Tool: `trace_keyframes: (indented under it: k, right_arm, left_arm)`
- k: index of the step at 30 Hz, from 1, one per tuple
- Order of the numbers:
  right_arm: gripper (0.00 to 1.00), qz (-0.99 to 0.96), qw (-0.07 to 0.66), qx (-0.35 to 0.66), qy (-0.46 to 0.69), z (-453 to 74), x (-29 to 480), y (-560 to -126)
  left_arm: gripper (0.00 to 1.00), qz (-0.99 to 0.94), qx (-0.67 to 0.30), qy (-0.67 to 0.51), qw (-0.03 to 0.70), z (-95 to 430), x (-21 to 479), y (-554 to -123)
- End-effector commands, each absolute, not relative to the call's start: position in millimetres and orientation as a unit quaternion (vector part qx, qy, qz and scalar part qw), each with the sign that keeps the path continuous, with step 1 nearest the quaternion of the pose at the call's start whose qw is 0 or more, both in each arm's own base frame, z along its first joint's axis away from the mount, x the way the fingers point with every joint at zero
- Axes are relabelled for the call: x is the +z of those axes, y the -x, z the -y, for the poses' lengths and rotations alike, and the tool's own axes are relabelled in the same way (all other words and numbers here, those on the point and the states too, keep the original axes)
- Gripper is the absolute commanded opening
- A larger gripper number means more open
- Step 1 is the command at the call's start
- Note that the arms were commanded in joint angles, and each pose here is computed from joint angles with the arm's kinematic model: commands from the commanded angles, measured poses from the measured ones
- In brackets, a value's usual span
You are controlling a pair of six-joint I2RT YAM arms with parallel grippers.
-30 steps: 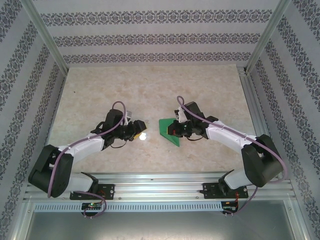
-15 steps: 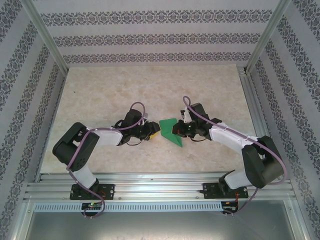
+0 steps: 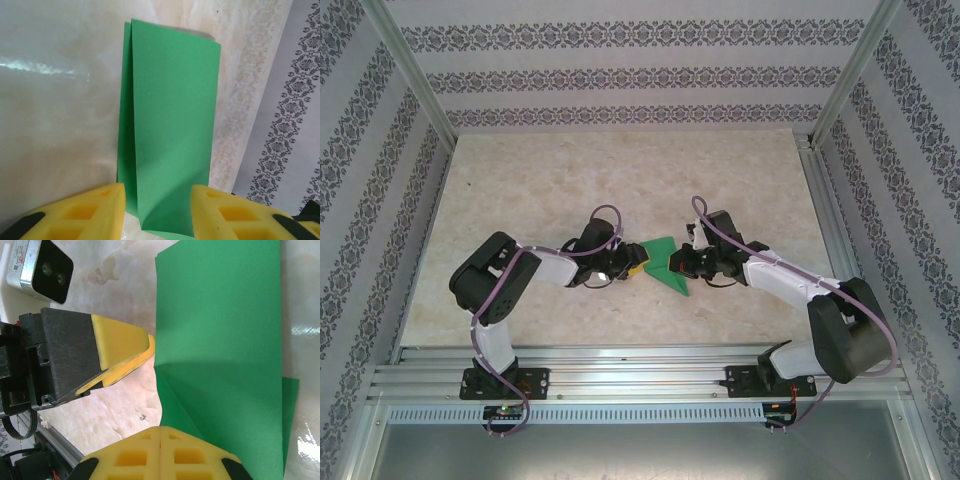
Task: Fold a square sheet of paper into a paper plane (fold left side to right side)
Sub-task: Pick up the paper from the center of the table.
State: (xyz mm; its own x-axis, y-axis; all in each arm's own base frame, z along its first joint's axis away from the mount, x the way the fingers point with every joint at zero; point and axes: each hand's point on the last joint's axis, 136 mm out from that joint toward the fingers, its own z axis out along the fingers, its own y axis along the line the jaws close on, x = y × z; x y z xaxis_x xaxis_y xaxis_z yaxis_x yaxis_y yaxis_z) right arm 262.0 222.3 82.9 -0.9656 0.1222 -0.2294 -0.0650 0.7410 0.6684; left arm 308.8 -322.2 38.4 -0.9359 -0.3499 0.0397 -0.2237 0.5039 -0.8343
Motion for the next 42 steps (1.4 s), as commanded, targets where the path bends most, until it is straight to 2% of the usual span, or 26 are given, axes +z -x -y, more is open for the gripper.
trace_keyframes:
  k: [1, 7, 13, 17, 20, 22, 25, 27, 33, 36, 42]
  right_arm:
    - [0.0, -0.918, 0.141, 0.371, -0.021, -221.4, 88.4, -265.6]
    - [0.0, -0.913, 0.148, 0.38, -0.023, -222.1, 95.6, -266.7]
    - [0.0, -0.91, 0.149, 0.386, -0.025, -222.4, 97.9, -267.1]
    - [0.0, -0.911, 0.144, 0.385, -0.025, -222.1, 94.4, -265.6]
    - [0.0, -0.915, 0.142, 0.377, -0.026, -218.9, 90.7, -265.4]
    - [0.04, -0.92, 0.144, 0.364, -0.024, -213.8, 90.6, -266.2]
    - [0.17, -0.927, 0.16, 0.339, -0.019, -202.7, 98.2, -269.3]
    - [0.22, -0.928, 0.173, 0.33, -0.02, -194.7, 105.7, -271.5]
    - [0.32, -0.925, 0.215, 0.309, -0.042, -163.5, 125.6, -276.1]
    - [0.36, -0.925, 0.225, 0.303, -0.048, -153.3, 129.6, -275.1]
    - [0.37, -0.917, 0.232, 0.322, -0.024, -161.0, 137.2, -273.0]
  left_arm:
    - [0.39, -0.855, -0.487, 0.157, 0.08, 335.6, 47.8, -316.5]
    - [0.4, -0.858, -0.481, 0.161, 0.077, 334.4, 43.2, -315.1]
    - [0.37, -0.86, -0.48, 0.158, 0.074, 338.7, 41.3, -315.7]
    - [0.29, -0.859, -0.483, 0.154, 0.074, 343.9, 43.2, -317.5]
    - [0.17, -0.858, -0.484, 0.153, 0.077, 344.7, 45.1, -318.8]
    - [0.1, -0.857, -0.486, 0.152, 0.078, 344.5, 47.7, -318.6]
    - [0.03, -0.858, -0.483, 0.15, 0.087, 341.3, 54.0, -317.7]
    - [0.0, -0.863, -0.475, 0.145, 0.097, 337.1, 60.1, -316.1]
    - [0.0, -0.878, -0.443, 0.113, 0.142, 320.1, 104.0, -313.4]
    - [0.0, -0.896, -0.398, 0.094, 0.172, 299.8, 126.8, -310.2]
    - [0.0, -0.906, -0.376, 0.096, 0.171, 265.7, 135.0, -291.1]
